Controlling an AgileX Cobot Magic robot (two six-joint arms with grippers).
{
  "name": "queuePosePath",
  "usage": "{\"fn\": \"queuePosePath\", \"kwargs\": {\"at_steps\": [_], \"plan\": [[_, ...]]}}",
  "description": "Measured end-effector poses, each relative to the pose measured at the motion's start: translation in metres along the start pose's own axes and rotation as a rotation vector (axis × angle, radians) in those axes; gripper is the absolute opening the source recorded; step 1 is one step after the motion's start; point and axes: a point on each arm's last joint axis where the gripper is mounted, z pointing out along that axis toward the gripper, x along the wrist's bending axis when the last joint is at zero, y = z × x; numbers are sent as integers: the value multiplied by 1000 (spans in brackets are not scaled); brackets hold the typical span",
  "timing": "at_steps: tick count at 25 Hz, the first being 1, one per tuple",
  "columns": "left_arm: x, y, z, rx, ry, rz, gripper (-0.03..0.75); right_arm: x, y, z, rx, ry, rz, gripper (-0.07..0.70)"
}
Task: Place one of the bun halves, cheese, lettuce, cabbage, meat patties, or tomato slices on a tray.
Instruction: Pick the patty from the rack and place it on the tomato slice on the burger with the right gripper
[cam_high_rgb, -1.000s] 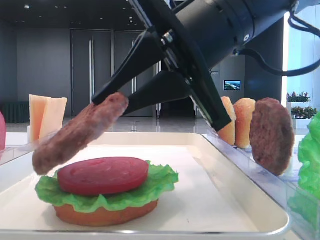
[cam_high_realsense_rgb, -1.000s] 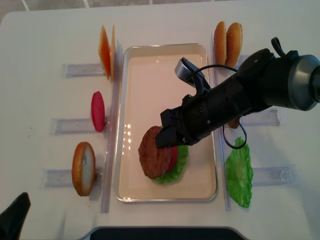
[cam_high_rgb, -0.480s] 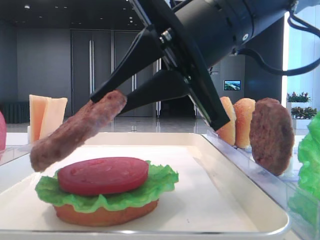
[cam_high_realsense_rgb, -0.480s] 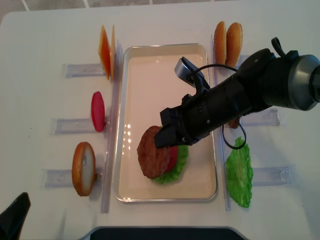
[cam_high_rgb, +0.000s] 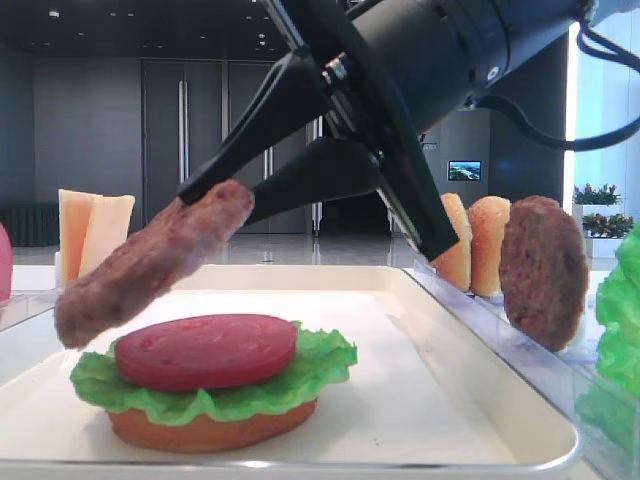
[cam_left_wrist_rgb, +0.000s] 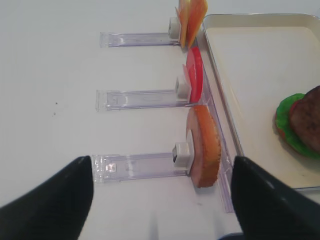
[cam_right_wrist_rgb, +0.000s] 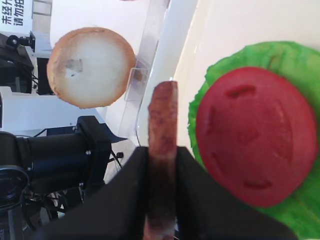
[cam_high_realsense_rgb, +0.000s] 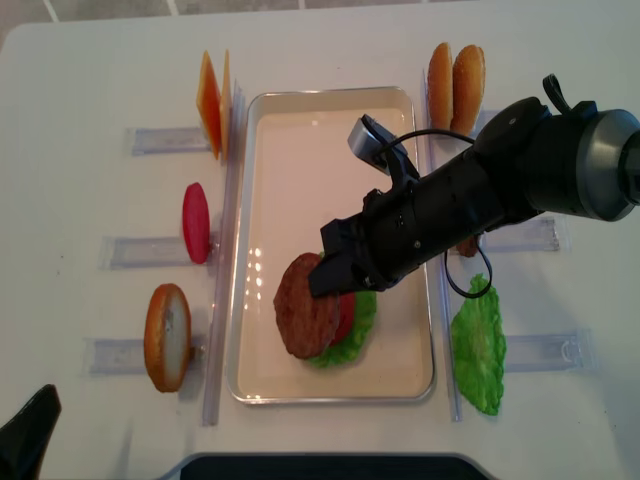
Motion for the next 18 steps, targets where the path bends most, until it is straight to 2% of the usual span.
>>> {"fn": "queuePosePath", "kwargs": {"at_steps": [3, 18], "plan": [[0, 0, 0, 0, 0, 0, 660, -1, -2, 0, 19, -3, -13, 136], [0, 0, 0, 0, 0, -1, 660, -8, 2, -16, 41, 43, 8, 136]]}}
